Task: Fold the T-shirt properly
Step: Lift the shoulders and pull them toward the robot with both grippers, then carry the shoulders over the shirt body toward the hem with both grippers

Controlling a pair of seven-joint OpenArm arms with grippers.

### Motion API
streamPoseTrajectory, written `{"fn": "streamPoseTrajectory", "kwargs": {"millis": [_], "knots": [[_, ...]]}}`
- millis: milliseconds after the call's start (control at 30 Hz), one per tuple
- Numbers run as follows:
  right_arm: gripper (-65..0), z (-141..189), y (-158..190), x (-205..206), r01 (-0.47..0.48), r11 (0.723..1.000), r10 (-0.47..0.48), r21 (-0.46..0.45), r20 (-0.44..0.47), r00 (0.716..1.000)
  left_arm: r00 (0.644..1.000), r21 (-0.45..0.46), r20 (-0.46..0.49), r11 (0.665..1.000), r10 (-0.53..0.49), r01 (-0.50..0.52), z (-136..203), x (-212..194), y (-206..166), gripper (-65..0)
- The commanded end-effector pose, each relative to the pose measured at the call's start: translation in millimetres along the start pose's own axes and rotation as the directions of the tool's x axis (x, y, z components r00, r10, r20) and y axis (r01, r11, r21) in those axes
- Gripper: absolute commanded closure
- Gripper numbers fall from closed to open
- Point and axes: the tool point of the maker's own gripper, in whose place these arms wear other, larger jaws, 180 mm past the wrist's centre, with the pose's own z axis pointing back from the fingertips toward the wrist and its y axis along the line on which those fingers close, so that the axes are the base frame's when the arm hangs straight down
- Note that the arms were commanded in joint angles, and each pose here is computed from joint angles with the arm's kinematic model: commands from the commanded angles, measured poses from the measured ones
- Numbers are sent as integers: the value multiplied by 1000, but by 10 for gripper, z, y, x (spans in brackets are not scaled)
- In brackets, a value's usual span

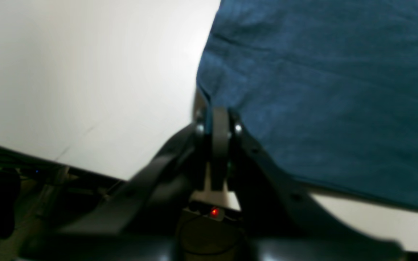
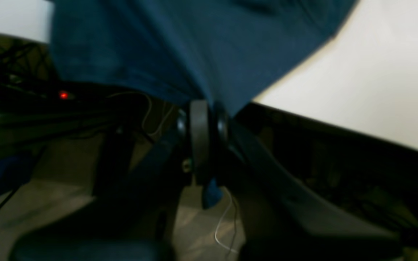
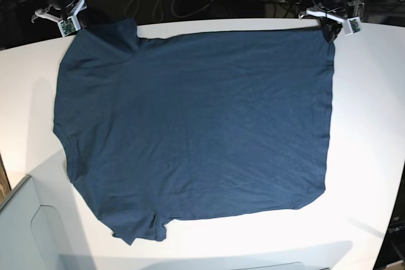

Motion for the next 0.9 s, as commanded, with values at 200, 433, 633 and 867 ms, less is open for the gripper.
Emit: {"fn": "streamPoseTrajectory", "kwargs": {"millis": [200,433,633,867], "knots": [[-2,67,19,37,-6,1000,5,13,25,1000,1000,5,29,1000,-9,9,42,77,30,0],[-2,13,-23,157,-13,1000,13,3,54,998,998,-7,64,1000,-9,9,17,207,-28,0],[-2,-63,-123,407,-22,1000,24,-22,120,992,991,-24,135,1000,5,-2,-117,461,-119,0],[-2,-161,-286,841,-28,998,42,-63,231,972,980,-39,196,999,20,-13,-236,687,-198,0]]}}
